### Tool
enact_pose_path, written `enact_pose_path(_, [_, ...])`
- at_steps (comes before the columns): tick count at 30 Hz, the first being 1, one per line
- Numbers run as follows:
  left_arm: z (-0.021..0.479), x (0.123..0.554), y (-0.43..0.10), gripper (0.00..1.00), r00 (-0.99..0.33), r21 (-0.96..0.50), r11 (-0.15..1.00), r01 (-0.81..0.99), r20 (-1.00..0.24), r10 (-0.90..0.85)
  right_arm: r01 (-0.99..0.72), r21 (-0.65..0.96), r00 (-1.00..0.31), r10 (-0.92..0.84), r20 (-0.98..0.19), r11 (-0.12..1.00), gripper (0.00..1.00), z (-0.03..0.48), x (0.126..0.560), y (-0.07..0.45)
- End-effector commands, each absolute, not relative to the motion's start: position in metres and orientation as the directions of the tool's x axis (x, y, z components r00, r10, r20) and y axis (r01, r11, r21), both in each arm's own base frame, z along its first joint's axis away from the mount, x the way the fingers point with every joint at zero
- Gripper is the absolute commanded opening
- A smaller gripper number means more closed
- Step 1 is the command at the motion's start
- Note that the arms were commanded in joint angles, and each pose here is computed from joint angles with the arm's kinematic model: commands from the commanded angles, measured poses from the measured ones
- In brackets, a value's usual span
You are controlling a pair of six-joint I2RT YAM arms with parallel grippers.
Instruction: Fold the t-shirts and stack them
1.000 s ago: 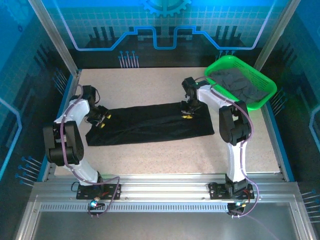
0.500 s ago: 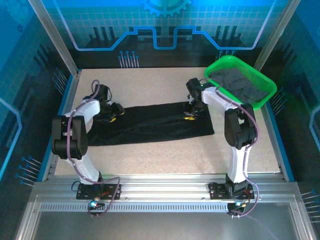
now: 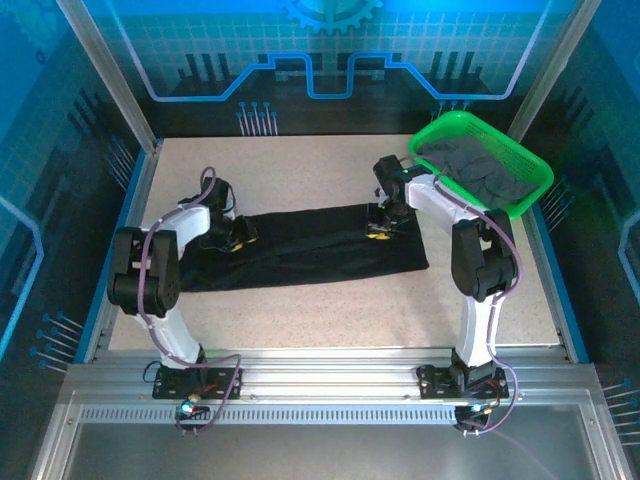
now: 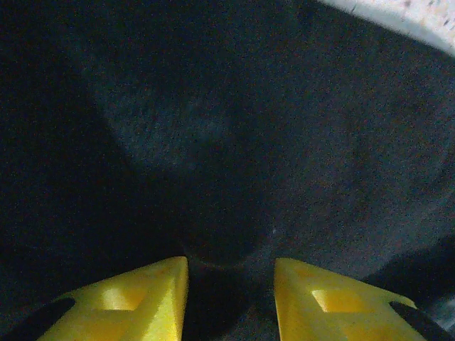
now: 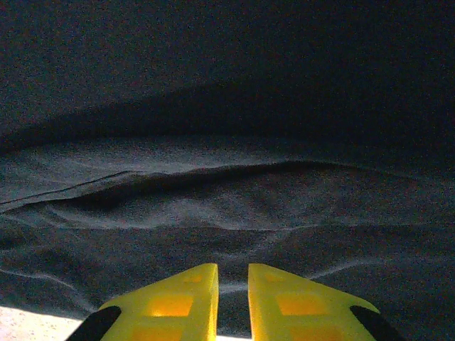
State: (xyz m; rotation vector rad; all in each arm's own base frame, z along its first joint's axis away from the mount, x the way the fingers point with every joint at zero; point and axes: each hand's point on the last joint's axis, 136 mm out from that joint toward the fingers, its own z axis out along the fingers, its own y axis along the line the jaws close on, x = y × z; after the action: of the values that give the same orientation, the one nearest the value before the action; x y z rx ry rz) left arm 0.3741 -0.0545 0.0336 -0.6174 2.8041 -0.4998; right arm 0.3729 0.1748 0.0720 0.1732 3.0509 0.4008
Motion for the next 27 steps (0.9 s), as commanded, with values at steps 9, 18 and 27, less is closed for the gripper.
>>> enact_pose_path(9, [0.062, 0.336, -0.078, 0.00, -0.898, -0.420, 0.839, -0.345, -0.113, -0.426, 0.108, 0.296, -0.990, 0.130, -0.056, 0.949, 0.21, 0.084, 0.371, 0.172])
enact_pose_path(18, [0.078, 0.299, -0.105, 0.00, -0.895, -0.437, 0.806, -0.398, -0.007, -0.446, 0.126, 0.300, -0.986, 0.151, -0.063, 0.946, 0.21, 0.085, 0.366, 0.164])
enact_pose_path(27, [0.065, 0.259, -0.122, 0.00, -0.860, -0.379, 0.781, -0.496, 0.090, -0.502, 0.176, 0.342, -0.976, 0.210, -0.064, 0.923, 0.20, 0.088, 0.377, 0.168])
